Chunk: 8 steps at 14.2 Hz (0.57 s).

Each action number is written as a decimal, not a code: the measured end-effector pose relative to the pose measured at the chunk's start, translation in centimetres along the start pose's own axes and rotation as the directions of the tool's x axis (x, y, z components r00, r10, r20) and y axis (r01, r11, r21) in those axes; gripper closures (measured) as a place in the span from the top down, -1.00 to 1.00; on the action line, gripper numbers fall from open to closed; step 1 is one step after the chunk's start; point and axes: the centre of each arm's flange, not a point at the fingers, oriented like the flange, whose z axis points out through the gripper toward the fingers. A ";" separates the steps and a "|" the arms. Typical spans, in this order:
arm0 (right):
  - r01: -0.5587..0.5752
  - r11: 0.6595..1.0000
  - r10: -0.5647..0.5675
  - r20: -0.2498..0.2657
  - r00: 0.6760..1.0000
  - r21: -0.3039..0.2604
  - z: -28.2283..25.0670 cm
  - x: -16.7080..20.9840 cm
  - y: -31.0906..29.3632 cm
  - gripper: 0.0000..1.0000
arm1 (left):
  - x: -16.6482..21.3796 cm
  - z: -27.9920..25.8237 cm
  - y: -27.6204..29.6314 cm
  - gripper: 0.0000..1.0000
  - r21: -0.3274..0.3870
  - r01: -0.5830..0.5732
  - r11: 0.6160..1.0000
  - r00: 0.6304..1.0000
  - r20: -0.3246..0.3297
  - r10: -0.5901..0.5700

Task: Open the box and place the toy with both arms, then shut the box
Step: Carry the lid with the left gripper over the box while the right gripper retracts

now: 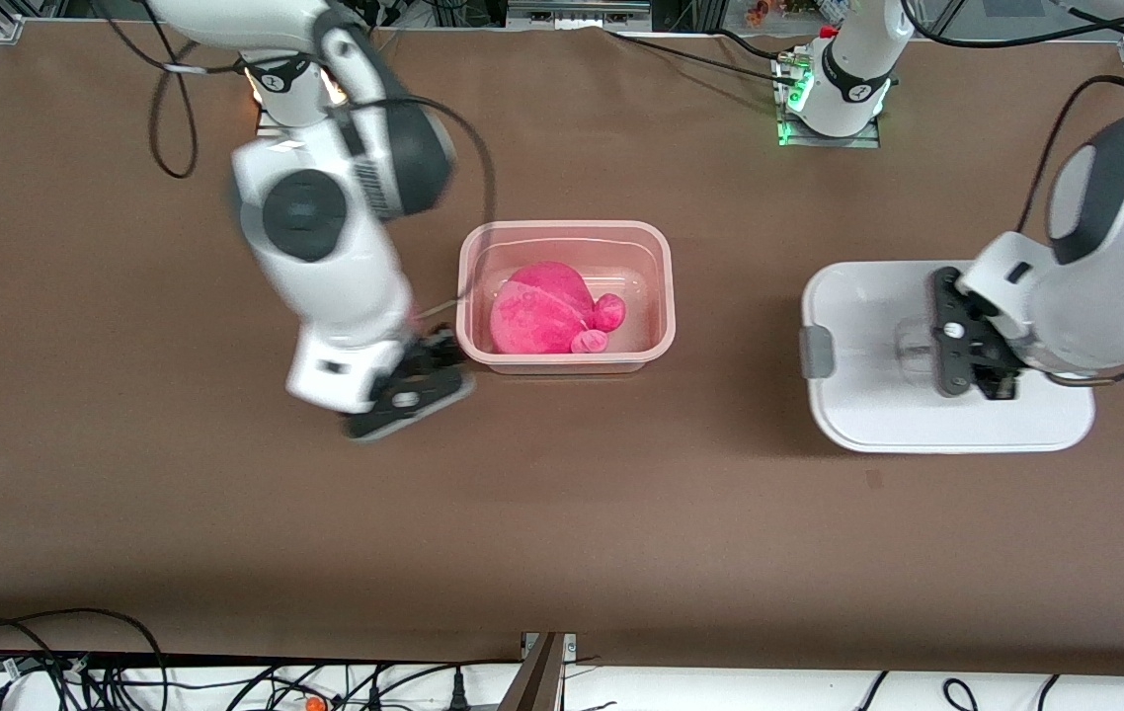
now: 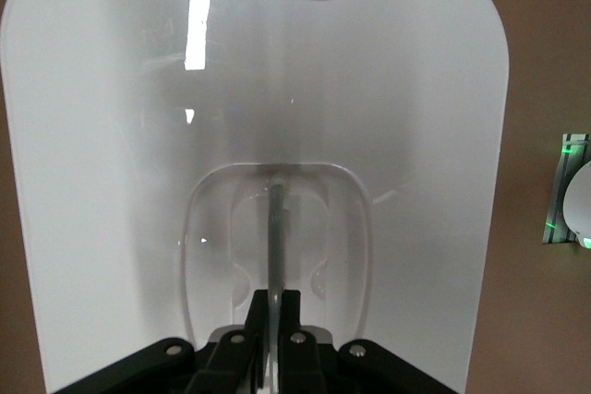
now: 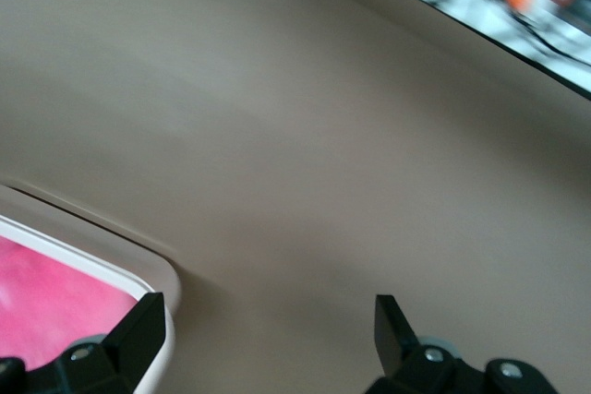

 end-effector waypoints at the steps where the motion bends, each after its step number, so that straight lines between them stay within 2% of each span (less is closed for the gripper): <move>1: -0.039 0.999 0.039 0.013 0.999 0.008 -1.5 -0.9 2.1 1.00 | 2.9 0.2 0.3 -0.86 -0.004 -0.029 1.000 1.000 -0.009 0.029; 3: -0.113 0.993 0.113 0.031 0.993 0.017 -2.9 -2.6 5.2 1.00 | 10.0 0.5 1.5 -0.86 0.010 -0.085 0.996 0.996 -0.006 0.085; 6: -0.297 0.955 0.295 0.053 0.954 0.024 -5.0 -6.8 10.9 1.00 | 21.8 1.5 5.2 -0.86 0.036 -0.011 0.999 1.000 0.006 0.011; 8: -0.378 0.924 0.374 0.065 0.925 0.056 -7.2 -11.3 15.6 1.00 | 28.6 2.7 7.8 -0.86 0.050 0.049 0.998 0.999 -0.023 -0.048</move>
